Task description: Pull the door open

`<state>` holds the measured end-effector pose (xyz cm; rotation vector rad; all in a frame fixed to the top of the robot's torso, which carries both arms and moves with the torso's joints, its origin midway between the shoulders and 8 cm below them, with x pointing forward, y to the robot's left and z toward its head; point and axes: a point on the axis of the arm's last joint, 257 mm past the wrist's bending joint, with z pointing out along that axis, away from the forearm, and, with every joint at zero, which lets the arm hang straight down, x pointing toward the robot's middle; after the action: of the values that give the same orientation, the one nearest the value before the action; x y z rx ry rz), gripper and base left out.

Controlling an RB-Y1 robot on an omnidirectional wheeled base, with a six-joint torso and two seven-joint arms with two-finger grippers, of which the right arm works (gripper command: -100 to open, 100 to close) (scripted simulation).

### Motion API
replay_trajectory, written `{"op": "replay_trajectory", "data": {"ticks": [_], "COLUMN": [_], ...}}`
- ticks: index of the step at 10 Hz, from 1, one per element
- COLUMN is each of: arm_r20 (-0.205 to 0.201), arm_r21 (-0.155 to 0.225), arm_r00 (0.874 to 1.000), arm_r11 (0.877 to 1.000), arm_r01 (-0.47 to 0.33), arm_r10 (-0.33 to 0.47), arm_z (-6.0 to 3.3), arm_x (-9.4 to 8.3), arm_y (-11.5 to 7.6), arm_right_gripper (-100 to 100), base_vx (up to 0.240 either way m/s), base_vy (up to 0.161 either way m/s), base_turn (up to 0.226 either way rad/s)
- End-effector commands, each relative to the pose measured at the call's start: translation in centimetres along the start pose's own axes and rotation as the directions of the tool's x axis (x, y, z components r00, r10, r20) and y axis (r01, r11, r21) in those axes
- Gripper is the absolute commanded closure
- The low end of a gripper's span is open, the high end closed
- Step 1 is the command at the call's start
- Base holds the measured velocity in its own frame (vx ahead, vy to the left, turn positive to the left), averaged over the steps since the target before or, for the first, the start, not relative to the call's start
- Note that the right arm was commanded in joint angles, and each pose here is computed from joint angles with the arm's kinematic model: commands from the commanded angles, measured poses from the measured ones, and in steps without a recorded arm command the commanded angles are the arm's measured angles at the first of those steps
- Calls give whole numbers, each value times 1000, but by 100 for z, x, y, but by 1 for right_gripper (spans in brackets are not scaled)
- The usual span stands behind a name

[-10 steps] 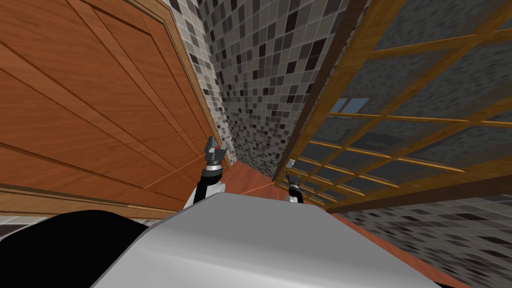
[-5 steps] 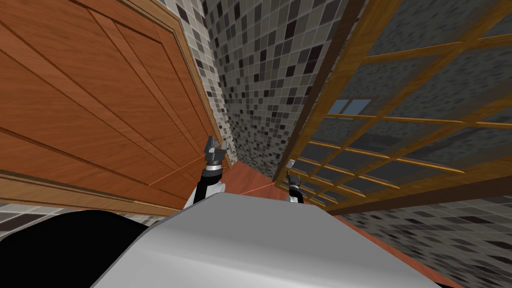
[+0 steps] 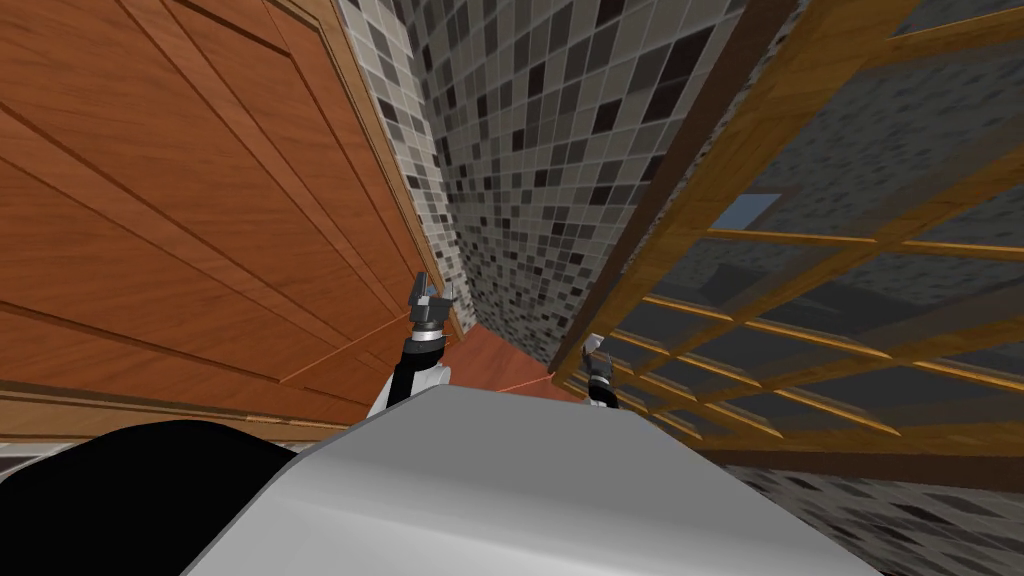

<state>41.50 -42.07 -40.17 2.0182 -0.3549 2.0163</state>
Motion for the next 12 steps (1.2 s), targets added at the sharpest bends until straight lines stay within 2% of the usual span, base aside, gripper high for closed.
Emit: {"op": "replay_trajectory", "data": {"ticks": [1, 2, 3, 4, 9, 10, 12], "arm_r20": [-1, -1, 0, 0, 0, 4, 2], "arm_r21": [-17, -23, -18, -18, -18, 3, 22], "arm_r00": [1000, 1000, 1000, 1000, 1000, 1000, 1000], "arm_r11": [1000, 1000, 1000, 1000, 1000, 1000, 1000], "arm_r01": [-3, -3, -2, -2, -2, -2, -3], "arm_r10": [3, 3, 2, 2, 2, 2, 3], "arm_z": [-6, -14, -11, -11, -11, -36, -49], "arm_x": [6, 9, 13, 13, 13, -2, 5], "arm_y": [186, 260, 215, 215, 215, 197, 179], "arm_right_gripper": [-100, -100, -100, 100, 100, 100, 100], "base_vx": [208, 219, 100, -16, -19, -103, -181], "base_vy": [-16, -14, -8, 0, 0, -29, -21], "base_turn": [126, 69, 13, -14, 2, 83, 93]}}
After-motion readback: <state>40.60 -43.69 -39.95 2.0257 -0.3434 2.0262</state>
